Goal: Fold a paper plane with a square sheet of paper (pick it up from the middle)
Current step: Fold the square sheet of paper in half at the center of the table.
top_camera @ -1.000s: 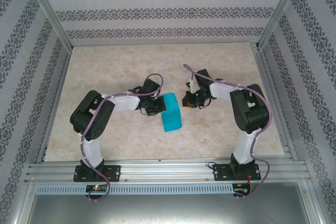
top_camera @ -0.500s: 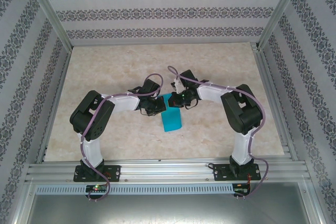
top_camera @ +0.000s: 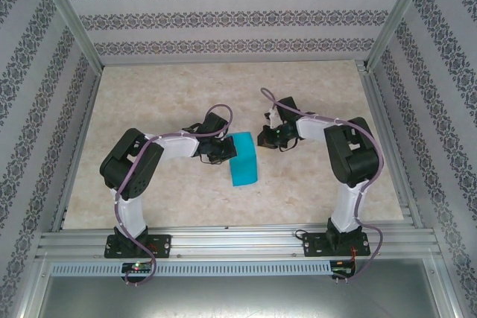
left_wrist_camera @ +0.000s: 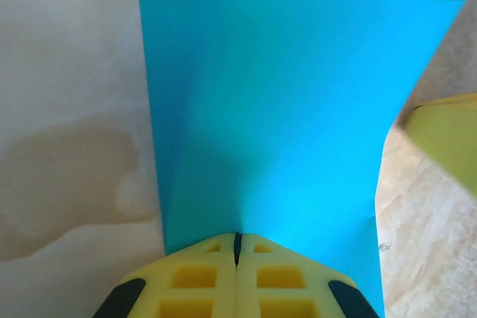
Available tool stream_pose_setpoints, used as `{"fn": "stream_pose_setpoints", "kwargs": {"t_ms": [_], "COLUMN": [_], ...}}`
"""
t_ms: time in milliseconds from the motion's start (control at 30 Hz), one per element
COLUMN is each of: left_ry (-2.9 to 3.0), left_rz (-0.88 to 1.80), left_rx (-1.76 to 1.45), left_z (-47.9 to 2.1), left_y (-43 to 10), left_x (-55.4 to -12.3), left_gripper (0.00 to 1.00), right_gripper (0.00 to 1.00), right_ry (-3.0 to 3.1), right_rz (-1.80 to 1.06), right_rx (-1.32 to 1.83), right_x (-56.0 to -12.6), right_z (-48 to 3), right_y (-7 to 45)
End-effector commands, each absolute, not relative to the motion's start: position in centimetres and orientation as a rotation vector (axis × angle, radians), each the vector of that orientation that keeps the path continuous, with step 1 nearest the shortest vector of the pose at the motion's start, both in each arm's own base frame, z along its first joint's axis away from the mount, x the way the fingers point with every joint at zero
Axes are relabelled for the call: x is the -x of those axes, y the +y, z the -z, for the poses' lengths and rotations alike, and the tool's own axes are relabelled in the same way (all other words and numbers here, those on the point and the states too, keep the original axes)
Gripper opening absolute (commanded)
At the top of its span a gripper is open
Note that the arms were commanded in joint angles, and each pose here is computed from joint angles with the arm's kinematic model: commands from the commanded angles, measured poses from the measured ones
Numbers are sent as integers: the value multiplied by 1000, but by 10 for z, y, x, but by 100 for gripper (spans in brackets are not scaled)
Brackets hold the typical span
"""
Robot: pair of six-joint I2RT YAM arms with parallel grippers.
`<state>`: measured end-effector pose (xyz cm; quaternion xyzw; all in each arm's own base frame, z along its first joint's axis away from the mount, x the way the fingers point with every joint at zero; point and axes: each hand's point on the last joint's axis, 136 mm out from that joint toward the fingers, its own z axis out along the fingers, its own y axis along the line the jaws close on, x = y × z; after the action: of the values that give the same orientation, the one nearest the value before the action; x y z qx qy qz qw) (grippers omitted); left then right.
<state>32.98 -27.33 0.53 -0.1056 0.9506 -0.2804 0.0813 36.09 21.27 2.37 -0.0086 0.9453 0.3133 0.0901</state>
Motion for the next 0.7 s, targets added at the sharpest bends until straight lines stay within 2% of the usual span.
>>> {"fn": "stream_pose_setpoints", "kwargs": {"t_ms": [0,100,367,500,667], "left_ry": [3172,3169,3175,3181,3189], "left_rz": [201,199,159,147,127], "left_rx": [463,463,452,447,434], "left_z": [87,87,87,88,89], "left_y": [-187,-187,-182,-180,-176], "left_x": [-248,-249,-247,-244,-240], "left_gripper": [0,0,0,0,0], "right_gripper": [0,0,0,0,0], "right_ry": [2758,2737,2775,2784,2782], "right_rz": [-860,-918,-1072,-1057,-1011], "right_rx": [88,120,198,156,-83], "right_x": [-361,-357,-356,-366,-390], "right_z": [-52,-61,-40,-28,-8], "right_y": [215,233,283,276,231]}}
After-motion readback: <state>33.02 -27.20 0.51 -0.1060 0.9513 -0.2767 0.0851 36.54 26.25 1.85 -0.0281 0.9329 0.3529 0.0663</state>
